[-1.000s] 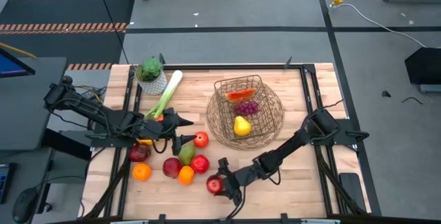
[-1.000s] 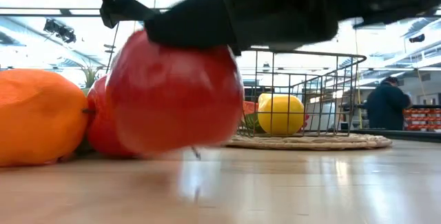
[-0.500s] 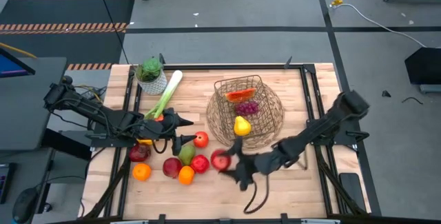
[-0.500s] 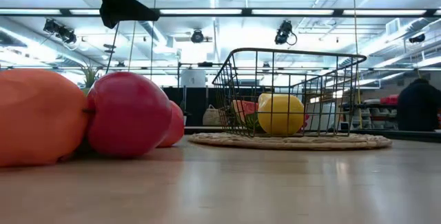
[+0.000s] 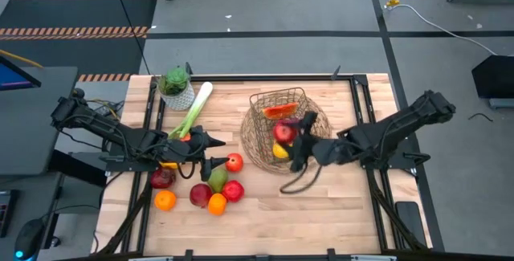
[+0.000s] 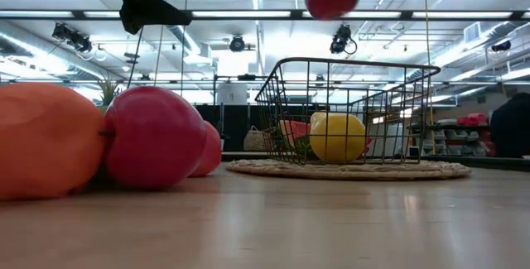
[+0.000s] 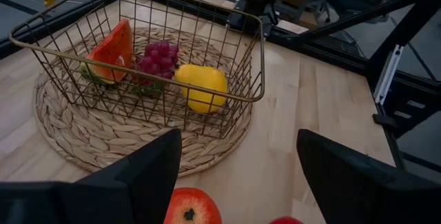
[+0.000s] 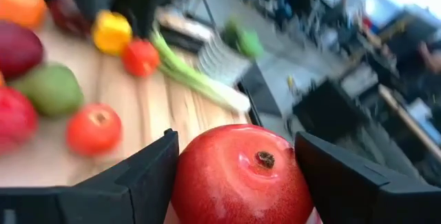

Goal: Build produce basket
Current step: Put the bottom right red apple into the wire basket, then put the bottom left red apple into the wire basket

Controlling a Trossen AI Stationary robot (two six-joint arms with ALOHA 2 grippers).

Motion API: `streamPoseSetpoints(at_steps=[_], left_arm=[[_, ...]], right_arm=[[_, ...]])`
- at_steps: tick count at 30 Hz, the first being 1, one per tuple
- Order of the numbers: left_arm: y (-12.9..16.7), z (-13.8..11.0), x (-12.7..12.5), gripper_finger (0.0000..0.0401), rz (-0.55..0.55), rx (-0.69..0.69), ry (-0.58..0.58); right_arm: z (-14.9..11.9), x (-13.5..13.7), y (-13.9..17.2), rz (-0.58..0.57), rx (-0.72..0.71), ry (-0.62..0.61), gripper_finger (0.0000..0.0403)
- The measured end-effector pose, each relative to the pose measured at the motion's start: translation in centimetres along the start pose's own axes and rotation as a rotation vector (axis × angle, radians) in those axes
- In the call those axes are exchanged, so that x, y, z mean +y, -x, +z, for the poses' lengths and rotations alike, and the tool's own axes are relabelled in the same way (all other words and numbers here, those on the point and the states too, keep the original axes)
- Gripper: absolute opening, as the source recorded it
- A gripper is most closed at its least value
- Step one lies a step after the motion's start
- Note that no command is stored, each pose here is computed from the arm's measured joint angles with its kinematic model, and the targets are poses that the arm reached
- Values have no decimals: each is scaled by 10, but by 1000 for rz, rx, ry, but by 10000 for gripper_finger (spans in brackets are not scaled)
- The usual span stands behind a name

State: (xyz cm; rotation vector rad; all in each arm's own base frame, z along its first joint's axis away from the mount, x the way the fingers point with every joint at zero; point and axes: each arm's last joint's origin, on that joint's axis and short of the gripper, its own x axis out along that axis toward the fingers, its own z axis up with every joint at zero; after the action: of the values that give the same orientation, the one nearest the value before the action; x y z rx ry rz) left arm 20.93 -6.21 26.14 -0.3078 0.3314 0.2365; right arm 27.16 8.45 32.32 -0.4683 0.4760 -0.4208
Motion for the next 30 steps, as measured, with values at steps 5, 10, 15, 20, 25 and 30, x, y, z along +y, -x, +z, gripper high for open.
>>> streamPoseSetpoints(at_steps=[5,10,15,20,25,30], left_arm=[[0,0,0,293,0,0,0],[0,0,0,293,0,0,0],[0,0,0,293,0,0,0],[0,0,0,293,0,1,0],[0,0,0,293,0,1,0],[0,0,0,293,0,1,1]], right_arm=[[-15,-17,-9,-40,120,-52,290],[-21,-22,-21,-74,173,-129,291],[-27,-21,-23,-72,216,-105,291],[-28,-18,-24,-24,226,-115,291],[-29,-18,-24,-22,235,-90,306],[-30,-18,-23,-28,248,-60,355]])
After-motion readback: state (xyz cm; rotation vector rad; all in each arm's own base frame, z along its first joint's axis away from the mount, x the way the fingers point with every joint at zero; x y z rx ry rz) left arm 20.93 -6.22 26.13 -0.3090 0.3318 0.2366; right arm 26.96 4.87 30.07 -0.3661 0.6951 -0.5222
